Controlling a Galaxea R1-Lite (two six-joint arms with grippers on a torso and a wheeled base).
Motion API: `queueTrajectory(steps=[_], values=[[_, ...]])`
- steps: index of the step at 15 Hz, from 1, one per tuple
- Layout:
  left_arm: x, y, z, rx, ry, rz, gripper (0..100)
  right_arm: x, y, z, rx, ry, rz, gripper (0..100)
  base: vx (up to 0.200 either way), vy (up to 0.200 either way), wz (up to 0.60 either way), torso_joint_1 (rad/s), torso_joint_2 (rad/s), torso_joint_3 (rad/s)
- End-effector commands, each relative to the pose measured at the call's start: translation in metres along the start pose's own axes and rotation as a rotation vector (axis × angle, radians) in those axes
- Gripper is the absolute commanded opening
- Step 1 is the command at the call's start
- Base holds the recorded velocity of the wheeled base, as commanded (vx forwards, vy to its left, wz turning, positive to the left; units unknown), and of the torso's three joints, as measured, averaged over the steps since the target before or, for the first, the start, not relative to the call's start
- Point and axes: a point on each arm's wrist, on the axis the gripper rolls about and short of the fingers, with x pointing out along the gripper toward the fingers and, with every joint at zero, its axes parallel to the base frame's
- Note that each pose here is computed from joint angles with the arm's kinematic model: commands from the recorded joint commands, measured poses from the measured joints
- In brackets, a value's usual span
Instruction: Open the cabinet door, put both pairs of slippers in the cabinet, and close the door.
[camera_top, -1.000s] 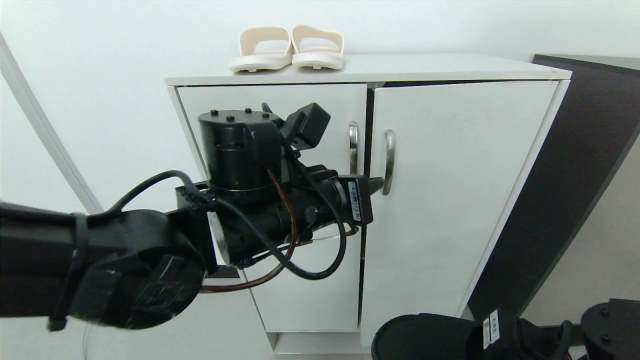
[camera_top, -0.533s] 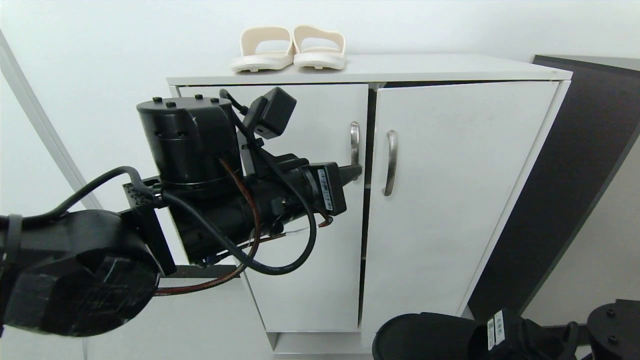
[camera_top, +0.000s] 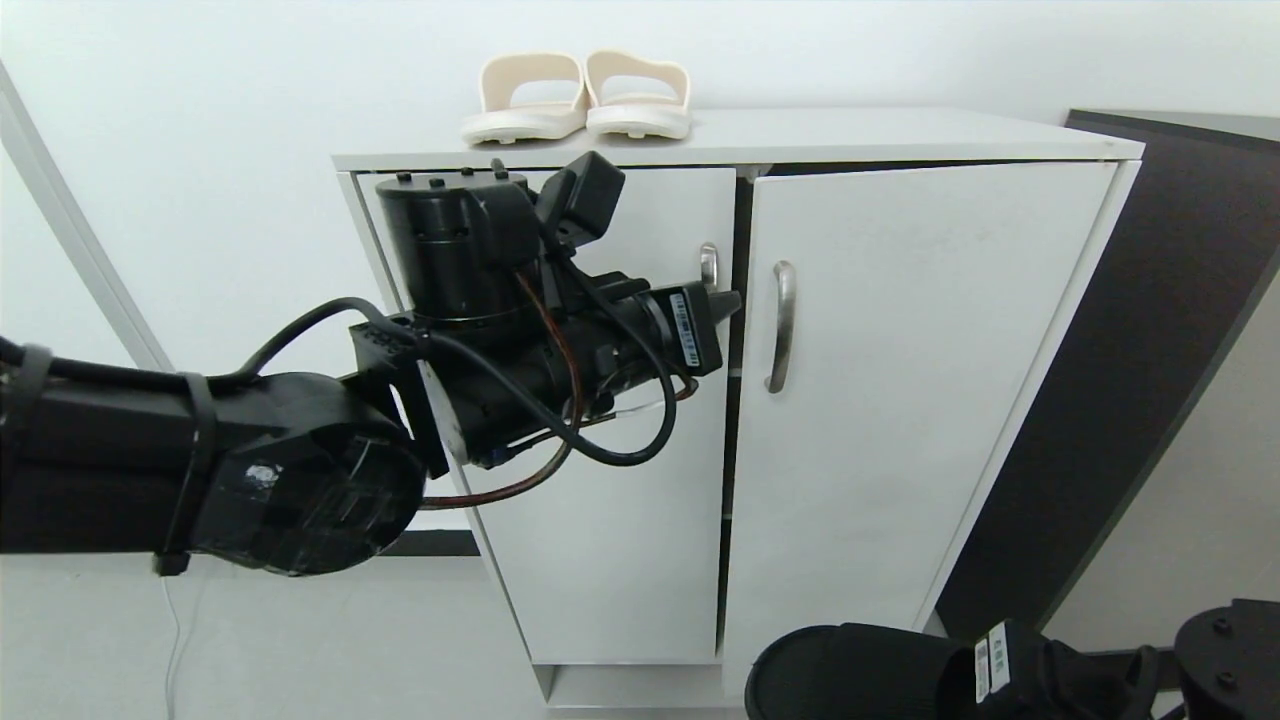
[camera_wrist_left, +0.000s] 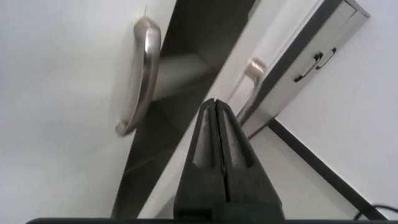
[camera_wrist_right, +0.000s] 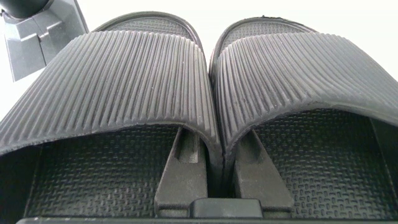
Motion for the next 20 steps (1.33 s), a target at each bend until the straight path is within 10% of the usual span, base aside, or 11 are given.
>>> queueTrajectory(steps=[1,20], values=[[0.015,0.005,-0.006,-0.004,0.011,0.011,0,0.0,0.0,0.0,-0.006,0.0,0.001,0,0.0,0.0,0.0,0.0,0.0,0.0],[0.036,0.017,0.005,0.0,-0.021,0.036,0,0.003,0.0,-0.004,-0.002,0.024,0.002,0,0.0,0.0,0.0,0.0,0.0,0.0]])
